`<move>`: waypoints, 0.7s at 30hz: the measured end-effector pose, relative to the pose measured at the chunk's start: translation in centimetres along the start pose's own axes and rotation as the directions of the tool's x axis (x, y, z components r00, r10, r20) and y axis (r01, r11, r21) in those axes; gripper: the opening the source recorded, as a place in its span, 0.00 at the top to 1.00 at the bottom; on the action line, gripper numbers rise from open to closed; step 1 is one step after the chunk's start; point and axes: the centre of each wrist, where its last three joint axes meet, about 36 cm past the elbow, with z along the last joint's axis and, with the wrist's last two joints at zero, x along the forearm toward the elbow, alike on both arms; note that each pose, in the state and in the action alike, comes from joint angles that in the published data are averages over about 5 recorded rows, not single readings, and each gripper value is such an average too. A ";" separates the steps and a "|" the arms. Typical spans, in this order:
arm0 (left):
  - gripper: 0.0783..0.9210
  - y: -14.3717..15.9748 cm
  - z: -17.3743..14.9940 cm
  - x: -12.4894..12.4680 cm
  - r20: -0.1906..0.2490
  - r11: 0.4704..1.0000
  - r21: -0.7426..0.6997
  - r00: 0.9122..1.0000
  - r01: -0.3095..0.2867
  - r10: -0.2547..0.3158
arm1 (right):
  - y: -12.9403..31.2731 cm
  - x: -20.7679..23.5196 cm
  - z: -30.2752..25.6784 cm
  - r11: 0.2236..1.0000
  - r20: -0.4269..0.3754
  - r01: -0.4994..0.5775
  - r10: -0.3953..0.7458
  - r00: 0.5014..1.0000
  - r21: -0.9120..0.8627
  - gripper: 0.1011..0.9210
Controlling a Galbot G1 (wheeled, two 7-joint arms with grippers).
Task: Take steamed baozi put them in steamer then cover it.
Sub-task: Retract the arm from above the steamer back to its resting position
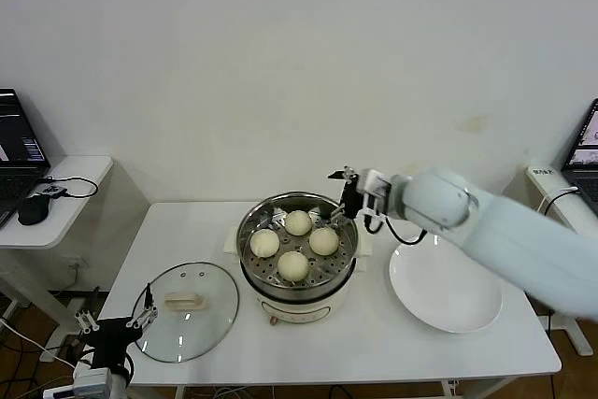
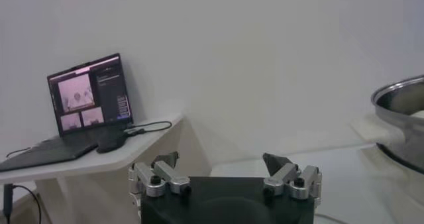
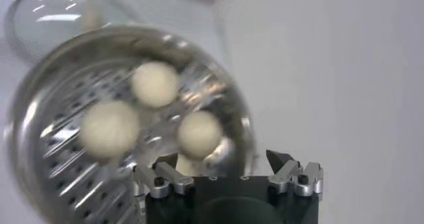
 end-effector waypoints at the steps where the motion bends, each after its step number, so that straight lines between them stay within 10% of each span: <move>1: 0.12 -0.1 0.1 0.0 -0.001 1.000 -0.001 1.000 -0.001 0.001 | 0.5 0.2 0.8 0.999 0.036 -0.035 0.036 0.999 -0.018 0.12; 11: 0.12 -1.0 1.2 -0.3 0.009 0.999 -0.041 1.000 -0.008 0.008 | 7.8 2.2 9.4 0.915 0.255 -0.289 0.362 0.897 -0.282 0.12; 21: 0.12 0.5 4.9 -1.1 0.141 0.891 -0.451 0.990 0.057 0.008 | 17.0 8.4 17.5 0.697 0.075 -0.487 0.609 0.790 -0.526 0.12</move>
